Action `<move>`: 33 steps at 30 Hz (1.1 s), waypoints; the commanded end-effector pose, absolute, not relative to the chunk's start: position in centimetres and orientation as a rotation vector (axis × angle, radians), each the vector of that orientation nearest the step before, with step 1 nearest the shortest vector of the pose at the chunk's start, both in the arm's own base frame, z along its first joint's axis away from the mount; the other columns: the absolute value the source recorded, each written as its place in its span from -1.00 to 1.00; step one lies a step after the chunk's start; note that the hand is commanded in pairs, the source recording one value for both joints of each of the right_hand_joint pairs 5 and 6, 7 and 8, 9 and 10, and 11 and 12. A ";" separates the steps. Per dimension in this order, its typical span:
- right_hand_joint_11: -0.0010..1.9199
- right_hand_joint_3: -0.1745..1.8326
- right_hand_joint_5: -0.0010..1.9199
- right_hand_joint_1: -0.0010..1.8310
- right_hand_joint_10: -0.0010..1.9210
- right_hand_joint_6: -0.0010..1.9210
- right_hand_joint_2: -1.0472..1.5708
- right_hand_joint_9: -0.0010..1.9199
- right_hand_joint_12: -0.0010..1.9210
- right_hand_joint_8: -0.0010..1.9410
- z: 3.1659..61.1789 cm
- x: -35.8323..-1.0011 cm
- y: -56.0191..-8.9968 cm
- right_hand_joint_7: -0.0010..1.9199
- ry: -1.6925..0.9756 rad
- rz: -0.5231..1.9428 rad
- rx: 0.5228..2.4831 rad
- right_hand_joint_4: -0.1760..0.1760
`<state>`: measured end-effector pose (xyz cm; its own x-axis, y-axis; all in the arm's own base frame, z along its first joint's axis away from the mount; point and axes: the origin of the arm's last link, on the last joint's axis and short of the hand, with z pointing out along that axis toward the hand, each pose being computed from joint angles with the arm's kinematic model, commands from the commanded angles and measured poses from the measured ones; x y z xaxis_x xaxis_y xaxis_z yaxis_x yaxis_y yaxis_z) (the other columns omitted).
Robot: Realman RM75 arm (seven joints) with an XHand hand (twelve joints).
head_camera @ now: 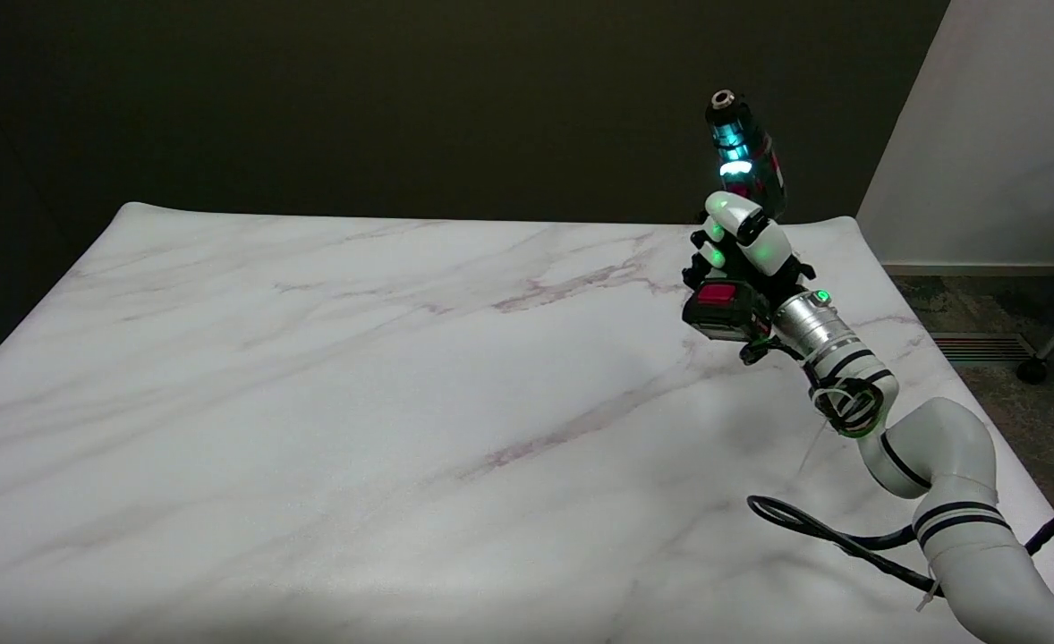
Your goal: Turn on the power screwdriver.
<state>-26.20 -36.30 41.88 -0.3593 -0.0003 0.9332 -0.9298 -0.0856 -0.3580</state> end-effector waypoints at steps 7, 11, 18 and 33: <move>1.00 0.70 1.00 -0.13 1.00 1.00 0.76 1.00 1.00 0.98 43.1 -24.7 -33.2 1.00 -1.134 1.340 1.127 0.14; 1.00 0.70 1.00 -0.13 1.00 1.00 0.75 1.00 1.00 0.98 42.9 -24.7 -33.3 1.00 -1.138 1.341 1.131 0.13; 1.00 0.69 1.00 -0.13 1.00 1.00 0.75 1.00 1.00 0.98 42.6 -24.4 -33.6 1.00 -1.137 1.352 1.137 0.13; 1.00 0.68 1.00 -0.14 1.00 1.00 0.76 1.00 1.00 0.98 42.3 -23.5 -34.2 1.00 -1.098 1.348 1.148 0.14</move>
